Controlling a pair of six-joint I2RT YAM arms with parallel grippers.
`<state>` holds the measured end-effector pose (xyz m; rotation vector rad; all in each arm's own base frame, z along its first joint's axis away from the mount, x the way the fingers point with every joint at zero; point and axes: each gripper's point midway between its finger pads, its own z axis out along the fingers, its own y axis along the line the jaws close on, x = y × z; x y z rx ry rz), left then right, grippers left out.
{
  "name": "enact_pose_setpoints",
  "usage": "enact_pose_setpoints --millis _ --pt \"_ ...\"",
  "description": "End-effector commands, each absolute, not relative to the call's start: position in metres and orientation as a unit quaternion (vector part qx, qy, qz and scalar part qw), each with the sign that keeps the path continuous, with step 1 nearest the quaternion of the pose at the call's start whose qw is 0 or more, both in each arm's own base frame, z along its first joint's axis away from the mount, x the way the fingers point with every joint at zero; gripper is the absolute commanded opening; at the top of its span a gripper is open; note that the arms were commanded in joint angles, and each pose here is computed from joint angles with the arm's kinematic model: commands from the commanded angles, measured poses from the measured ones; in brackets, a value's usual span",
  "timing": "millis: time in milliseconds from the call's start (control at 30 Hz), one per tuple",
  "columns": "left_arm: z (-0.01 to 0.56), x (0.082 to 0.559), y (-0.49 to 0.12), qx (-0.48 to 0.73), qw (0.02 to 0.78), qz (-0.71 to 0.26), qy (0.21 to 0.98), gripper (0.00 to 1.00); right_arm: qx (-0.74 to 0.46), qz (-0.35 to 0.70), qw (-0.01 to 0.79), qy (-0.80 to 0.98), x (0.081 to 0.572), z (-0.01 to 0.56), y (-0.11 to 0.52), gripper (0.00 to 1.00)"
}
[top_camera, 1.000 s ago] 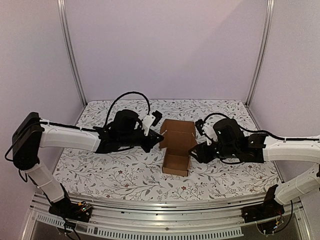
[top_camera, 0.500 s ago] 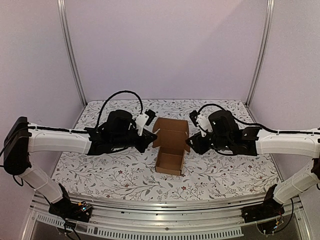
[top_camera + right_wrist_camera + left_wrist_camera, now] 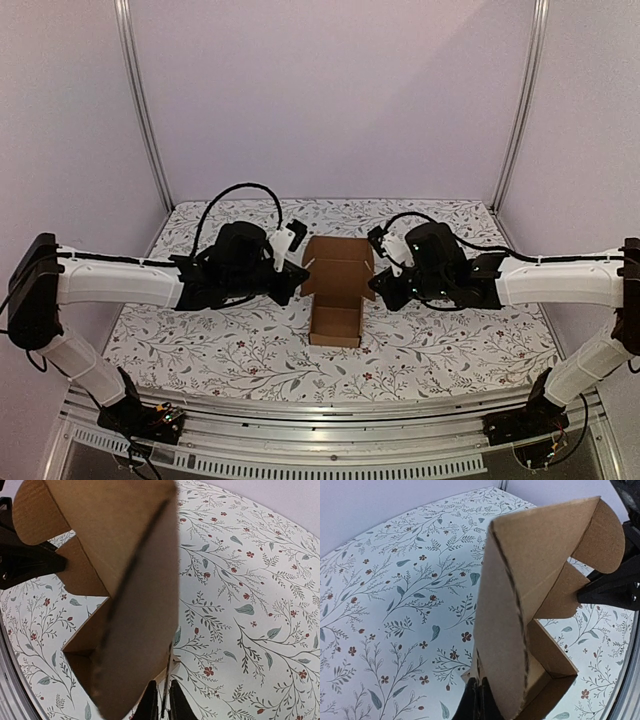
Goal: Fold the paper box
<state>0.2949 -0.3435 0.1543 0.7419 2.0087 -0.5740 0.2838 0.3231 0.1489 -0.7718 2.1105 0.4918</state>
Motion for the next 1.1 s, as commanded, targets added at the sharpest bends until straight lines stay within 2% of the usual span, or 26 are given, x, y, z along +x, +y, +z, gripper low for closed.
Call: enact_pose_setpoints --millis 0,333,767,1067 --pt "0.145 0.293 -0.345 0.3 0.434 -0.224 0.819 0.0 -0.301 0.211 0.415 0.832 0.288 0.156 0.332 0.01" --pt "0.153 0.294 -0.352 0.257 0.428 -0.228 0.836 0.0 -0.281 0.212 0.435 0.829 0.283 0.168 0.35 0.0" --pt "0.133 0.279 -0.377 0.203 0.387 -0.248 0.865 0.0 -0.145 0.168 0.478 0.85 0.291 0.164 0.355 0.0" --pt "0.122 0.279 -0.395 0.19 0.37 -0.25 0.874 0.0 -0.152 0.154 0.47 0.856 0.282 0.148 0.367 0.0"
